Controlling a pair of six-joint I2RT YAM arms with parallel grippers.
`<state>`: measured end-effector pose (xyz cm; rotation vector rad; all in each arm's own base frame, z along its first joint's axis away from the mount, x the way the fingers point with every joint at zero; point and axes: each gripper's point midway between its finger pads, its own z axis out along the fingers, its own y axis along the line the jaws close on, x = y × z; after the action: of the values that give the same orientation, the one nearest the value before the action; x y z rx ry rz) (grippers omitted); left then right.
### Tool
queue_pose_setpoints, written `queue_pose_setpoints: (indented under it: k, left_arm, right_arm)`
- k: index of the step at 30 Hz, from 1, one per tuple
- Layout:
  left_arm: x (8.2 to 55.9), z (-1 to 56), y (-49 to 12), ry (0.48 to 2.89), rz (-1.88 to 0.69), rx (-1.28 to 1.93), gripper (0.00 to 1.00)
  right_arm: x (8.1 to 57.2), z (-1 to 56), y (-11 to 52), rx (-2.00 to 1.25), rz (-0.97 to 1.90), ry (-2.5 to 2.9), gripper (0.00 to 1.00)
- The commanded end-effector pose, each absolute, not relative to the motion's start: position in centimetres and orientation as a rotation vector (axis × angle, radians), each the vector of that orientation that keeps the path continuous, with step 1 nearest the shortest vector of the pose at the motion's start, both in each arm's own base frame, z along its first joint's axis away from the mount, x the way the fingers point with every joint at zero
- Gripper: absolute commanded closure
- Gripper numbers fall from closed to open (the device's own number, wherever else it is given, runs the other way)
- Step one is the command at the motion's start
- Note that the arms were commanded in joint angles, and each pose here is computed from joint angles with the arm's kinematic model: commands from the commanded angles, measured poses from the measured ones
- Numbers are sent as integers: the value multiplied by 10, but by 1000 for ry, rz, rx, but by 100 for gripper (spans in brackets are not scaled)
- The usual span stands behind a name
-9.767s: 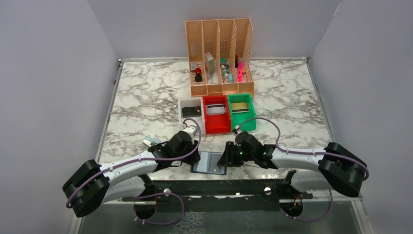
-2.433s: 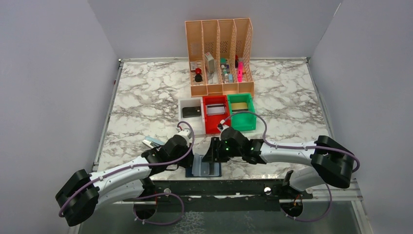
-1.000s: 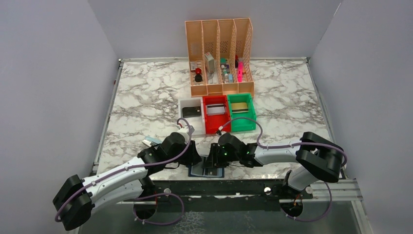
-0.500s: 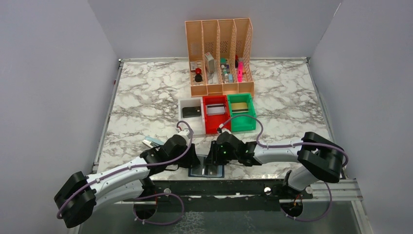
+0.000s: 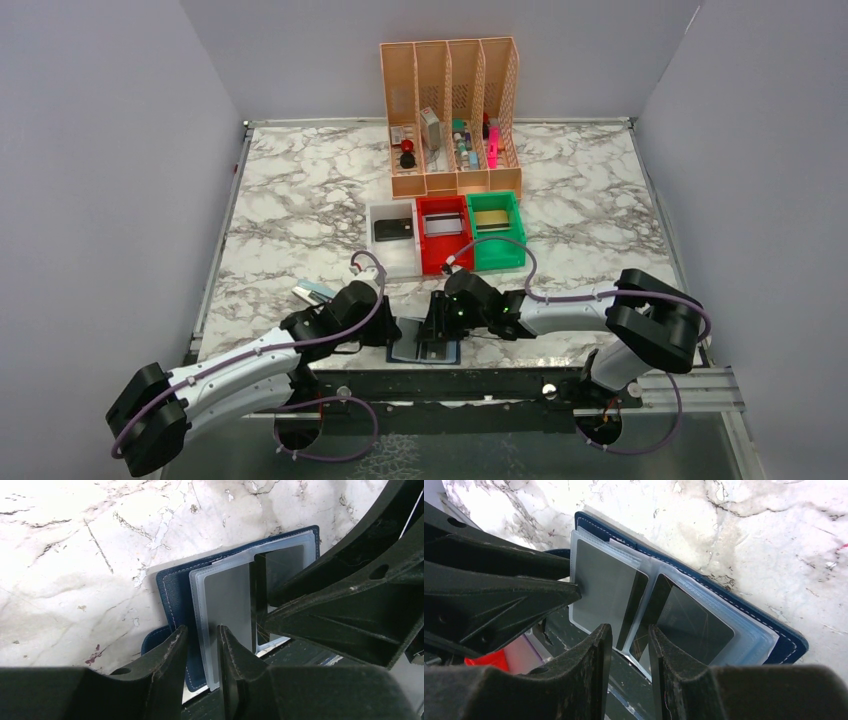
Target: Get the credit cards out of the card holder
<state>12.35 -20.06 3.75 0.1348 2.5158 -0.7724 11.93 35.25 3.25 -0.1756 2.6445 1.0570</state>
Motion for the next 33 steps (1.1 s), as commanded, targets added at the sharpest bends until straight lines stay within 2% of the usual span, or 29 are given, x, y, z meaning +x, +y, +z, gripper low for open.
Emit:
queue_pose_setpoints:
  k: [1, 9, 18, 24, 28, 31, 33]
  left_arm:
    - [121, 35, -199, 2518, -778, 119, 71]
    - [115, 33, -203, 2516, -831, 141, 77]
    - [114, 30, -205, 2520, -836, 167, 94]
    - [113, 25, -203, 2538, -818, 156, 100]
    - [114, 24, -202, 2535, -809, 147, 100]
    - [115, 24, -201, 2536, -803, 143, 100]
    - [115, 23, -201, 2535, -799, 143, 100]
  right_arm:
    - [110, 27, 349, -224, 1051, 2688, 61]
    - [109, 16, 345, -143, 1035, 2725, 61]
    - [111, 10, 354, -119, 1048, 2739, 61]
    - [113, 11, 356, -19, 1106, 2711, 62]
    - [112, 17, 361, -27, 1173, 2681, 69]
    - [112, 22, 361, -30, 1192, 2662, 82]
    - [111, 26, 360, -35, 1215, 2645, 86]
